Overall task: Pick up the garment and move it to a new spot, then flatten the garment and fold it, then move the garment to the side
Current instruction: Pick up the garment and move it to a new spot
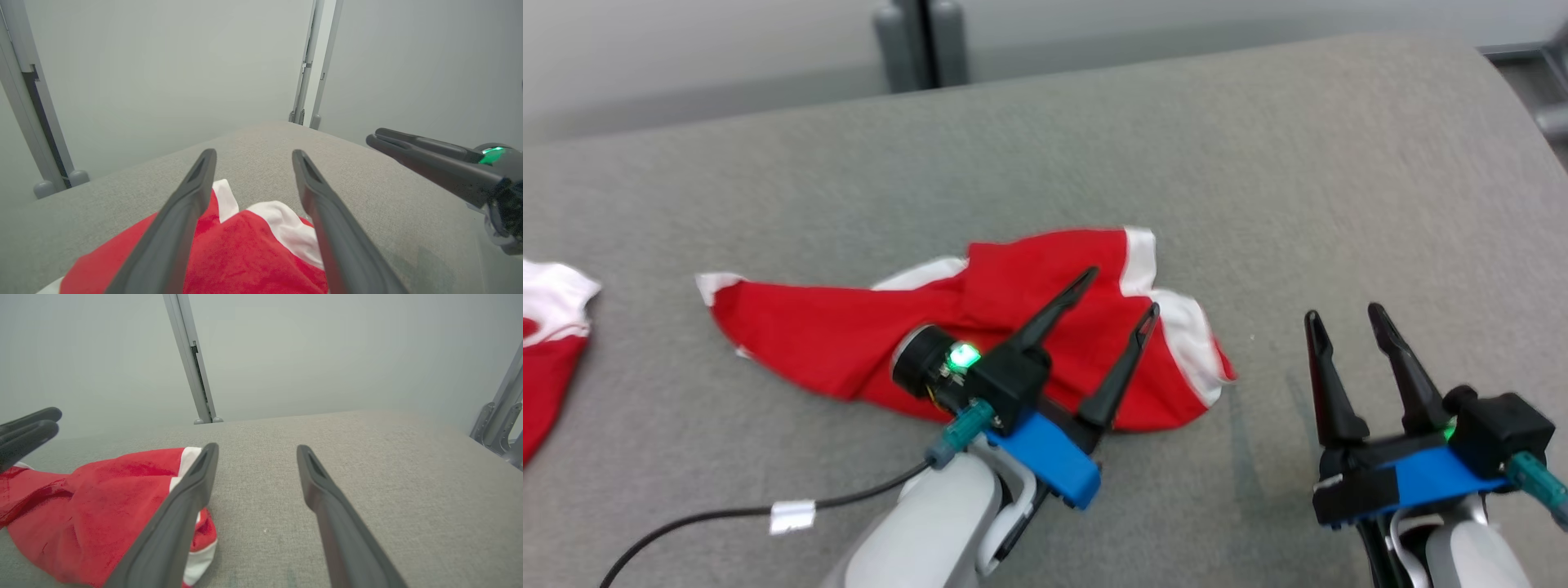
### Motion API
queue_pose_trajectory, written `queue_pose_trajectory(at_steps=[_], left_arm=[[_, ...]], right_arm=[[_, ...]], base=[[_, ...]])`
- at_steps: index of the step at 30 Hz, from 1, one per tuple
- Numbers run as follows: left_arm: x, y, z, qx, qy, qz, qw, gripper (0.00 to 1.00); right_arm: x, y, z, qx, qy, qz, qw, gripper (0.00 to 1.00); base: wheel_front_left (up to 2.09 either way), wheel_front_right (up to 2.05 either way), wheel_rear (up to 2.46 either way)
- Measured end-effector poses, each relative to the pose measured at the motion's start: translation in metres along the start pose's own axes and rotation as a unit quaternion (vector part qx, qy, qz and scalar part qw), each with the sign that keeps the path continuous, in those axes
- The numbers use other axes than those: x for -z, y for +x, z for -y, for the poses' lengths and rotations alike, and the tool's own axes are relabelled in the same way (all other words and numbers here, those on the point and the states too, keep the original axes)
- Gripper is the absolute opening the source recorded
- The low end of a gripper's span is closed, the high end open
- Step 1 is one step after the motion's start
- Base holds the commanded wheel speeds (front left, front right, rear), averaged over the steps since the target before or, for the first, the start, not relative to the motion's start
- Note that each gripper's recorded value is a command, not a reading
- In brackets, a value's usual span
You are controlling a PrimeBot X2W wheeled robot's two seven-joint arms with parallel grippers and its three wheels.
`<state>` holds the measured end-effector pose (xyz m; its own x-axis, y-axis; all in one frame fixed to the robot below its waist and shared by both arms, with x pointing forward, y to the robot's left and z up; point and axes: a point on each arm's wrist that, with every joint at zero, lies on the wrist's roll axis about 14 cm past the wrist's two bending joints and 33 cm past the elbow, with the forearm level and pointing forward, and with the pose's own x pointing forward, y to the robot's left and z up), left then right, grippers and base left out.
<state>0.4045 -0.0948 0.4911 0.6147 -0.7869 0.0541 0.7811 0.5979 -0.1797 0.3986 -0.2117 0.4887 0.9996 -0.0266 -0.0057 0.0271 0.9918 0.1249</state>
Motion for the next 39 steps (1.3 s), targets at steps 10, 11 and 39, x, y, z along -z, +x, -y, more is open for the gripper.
queue_pose_trajectory(at_steps=[10, 11, 39], left_arm=[[-0.051, -0.1, -0.102, -0.236, 0.054, 0.053, 0.969, 1.0], [-0.05, -0.112, -0.11, -0.258, 0.053, 0.051, 0.963, 1.0], [-0.019, -0.221, -0.12, -0.367, 0.052, -0.012, 0.929, 1.0]], right_arm=[[-0.013, 0.005, -0.05, -0.074, 0.007, 0.011, 0.997, 1.0], [-0.014, 0.005, -0.053, -0.079, 0.007, 0.011, 0.997, 1.0], [-0.019, -0.036, -0.046, -0.071, -0.003, -0.003, 0.997, 1.0]], base=[[0.0, 0.0, 0.0], [0.0, 0.0, 0.0], [0.0, 0.0, 0.0]])
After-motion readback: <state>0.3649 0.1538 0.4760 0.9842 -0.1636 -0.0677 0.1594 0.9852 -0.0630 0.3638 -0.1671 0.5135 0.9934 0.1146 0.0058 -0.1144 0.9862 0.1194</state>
